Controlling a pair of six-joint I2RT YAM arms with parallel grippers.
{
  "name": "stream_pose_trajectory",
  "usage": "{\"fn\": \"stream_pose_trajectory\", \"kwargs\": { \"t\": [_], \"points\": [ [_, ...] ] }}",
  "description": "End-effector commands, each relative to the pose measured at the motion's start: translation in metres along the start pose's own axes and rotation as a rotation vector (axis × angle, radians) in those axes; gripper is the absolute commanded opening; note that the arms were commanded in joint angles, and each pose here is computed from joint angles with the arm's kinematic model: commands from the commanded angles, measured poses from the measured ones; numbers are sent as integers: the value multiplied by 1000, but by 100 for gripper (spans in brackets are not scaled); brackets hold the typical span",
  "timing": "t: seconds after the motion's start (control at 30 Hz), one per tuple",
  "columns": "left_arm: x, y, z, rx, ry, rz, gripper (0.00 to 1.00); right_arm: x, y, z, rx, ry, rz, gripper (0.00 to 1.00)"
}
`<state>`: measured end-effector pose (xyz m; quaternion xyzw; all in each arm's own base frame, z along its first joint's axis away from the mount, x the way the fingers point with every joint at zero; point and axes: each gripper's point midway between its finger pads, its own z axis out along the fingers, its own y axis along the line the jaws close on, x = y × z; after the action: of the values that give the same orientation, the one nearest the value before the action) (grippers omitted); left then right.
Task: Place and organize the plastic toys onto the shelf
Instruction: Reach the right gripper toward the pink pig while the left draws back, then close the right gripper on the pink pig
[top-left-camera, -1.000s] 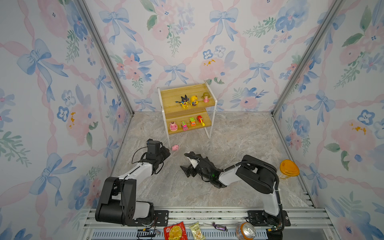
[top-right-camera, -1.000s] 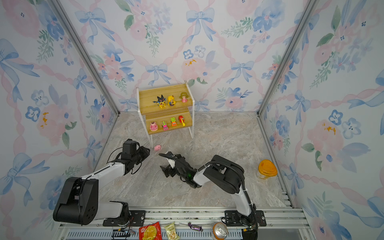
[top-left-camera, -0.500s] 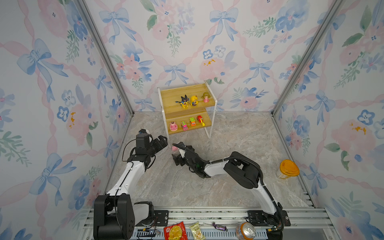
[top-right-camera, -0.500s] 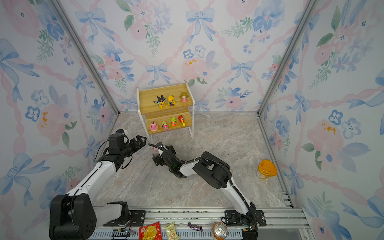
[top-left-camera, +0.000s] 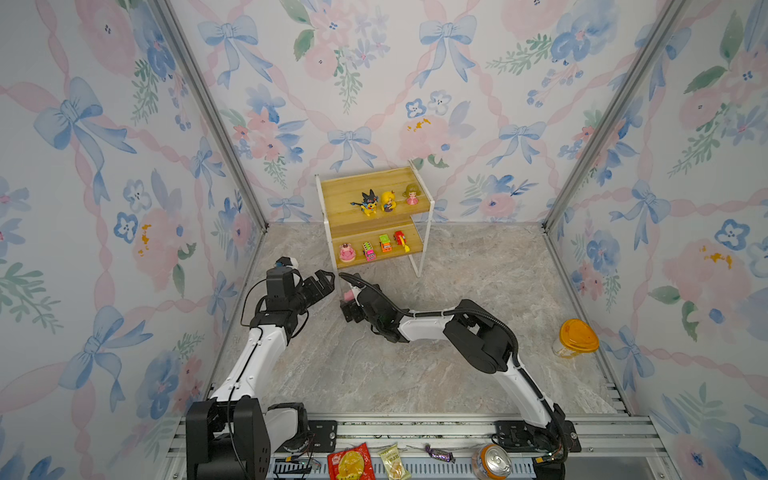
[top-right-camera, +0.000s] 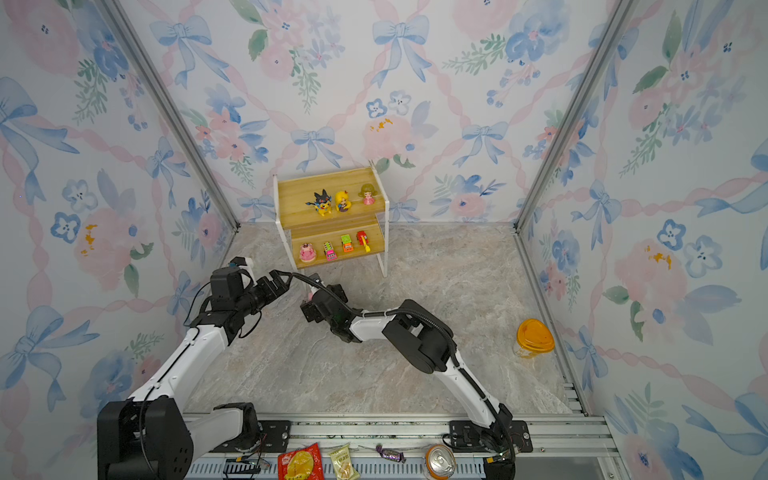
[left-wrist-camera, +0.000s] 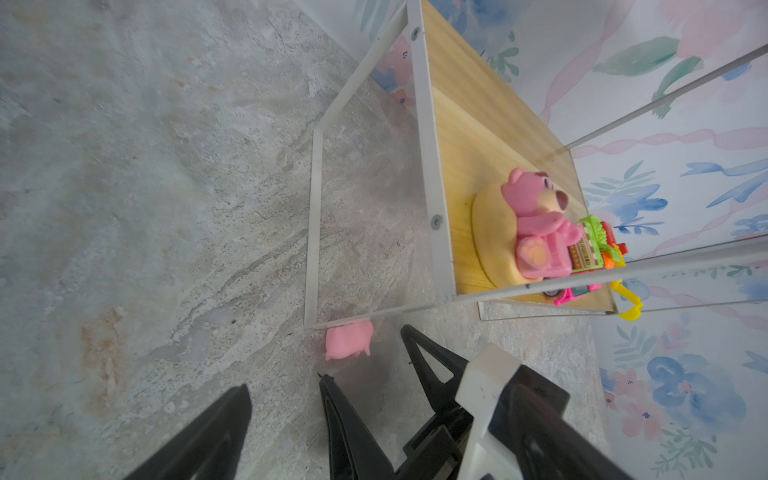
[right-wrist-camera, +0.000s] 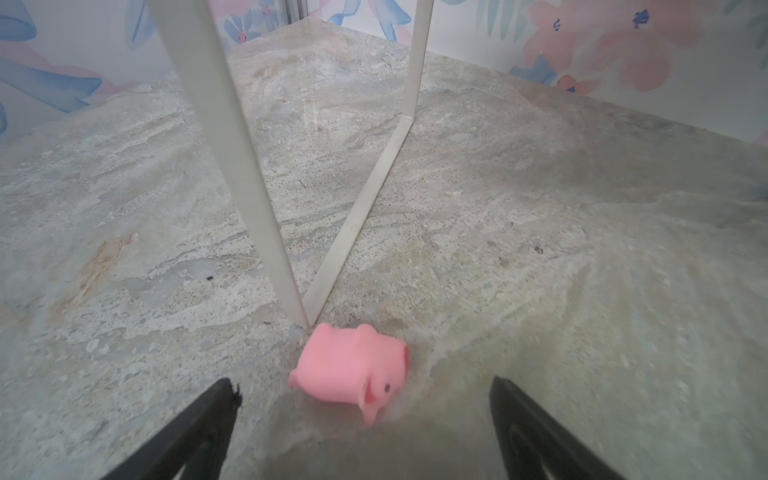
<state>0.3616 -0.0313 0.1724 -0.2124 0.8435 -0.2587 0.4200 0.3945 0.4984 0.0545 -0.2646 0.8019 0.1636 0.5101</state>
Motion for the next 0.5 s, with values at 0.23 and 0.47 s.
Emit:
{"fn": "stream_pose_trajectory", "kwargs": {
  "t": [0.23, 0.47],
  "points": [
    [5, 0, -7, 42, -7, -12, 98, 24, -16, 19, 35, 141, 39, 98],
    [4, 1, -9, 57, -15, -24, 98, 28, -16, 29, 13, 214, 52, 97]
  ]
}}
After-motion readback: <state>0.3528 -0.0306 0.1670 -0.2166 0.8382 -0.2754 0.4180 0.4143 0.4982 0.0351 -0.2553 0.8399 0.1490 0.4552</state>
